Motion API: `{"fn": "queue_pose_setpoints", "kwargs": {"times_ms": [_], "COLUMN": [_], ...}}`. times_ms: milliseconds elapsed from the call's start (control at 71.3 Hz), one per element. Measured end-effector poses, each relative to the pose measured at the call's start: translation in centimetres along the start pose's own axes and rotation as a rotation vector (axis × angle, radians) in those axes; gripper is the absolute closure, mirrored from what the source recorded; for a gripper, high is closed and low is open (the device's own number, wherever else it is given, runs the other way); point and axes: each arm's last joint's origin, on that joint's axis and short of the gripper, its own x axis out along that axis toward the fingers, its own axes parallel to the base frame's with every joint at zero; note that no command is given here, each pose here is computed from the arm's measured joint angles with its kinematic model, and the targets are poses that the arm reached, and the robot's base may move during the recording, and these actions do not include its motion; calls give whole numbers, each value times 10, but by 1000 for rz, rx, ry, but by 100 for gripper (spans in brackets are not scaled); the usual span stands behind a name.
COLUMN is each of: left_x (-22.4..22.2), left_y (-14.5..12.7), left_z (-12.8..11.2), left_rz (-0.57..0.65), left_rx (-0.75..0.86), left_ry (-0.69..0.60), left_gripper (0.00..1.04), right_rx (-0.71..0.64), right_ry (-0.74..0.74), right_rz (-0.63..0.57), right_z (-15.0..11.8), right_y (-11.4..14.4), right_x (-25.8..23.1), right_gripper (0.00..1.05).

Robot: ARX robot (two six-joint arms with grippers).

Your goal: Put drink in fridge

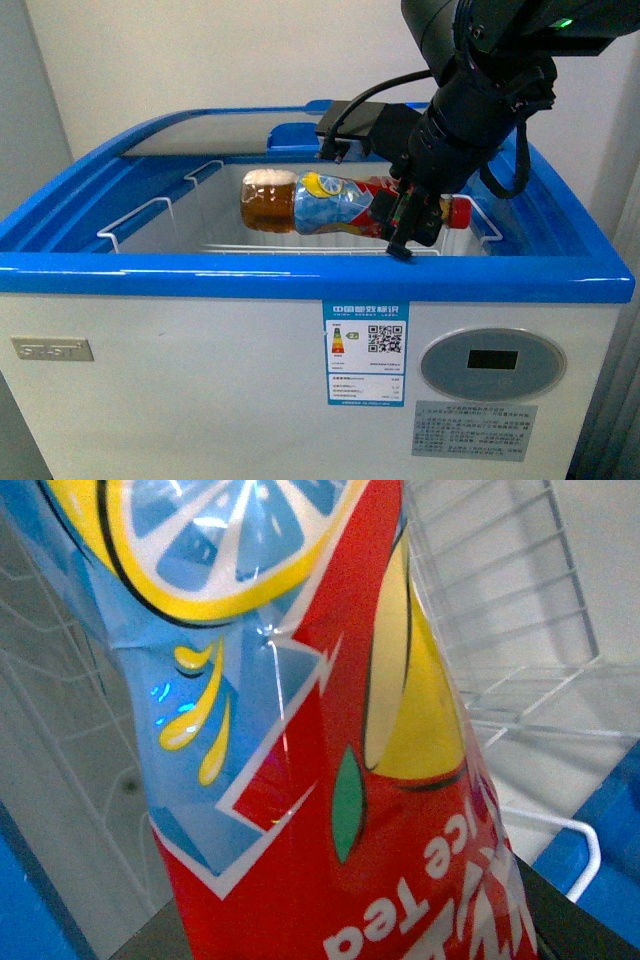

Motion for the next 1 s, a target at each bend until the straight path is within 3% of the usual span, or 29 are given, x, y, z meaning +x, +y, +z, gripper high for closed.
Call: {"fn": "queue_pose_setpoints", "kwargs": {"times_ms": [308, 813, 996], "left_x": [0, 0, 0], "left_y": [0, 0, 0], "left_z": [0, 0, 0], "left_rz": [0, 0, 0], "left_rx": [0, 0, 0], "left_ry": [0, 0, 0], "left_gripper": [102, 102, 102], "right_rx": [38, 128, 129], "right_ry": [-1, 72, 63], "right_rz": [-66, -96, -173], "right_z": [15, 4, 6], "right_y": [-8, -7, 0], "right_x": [17, 51, 56], "right_gripper": [60, 60, 60]}}
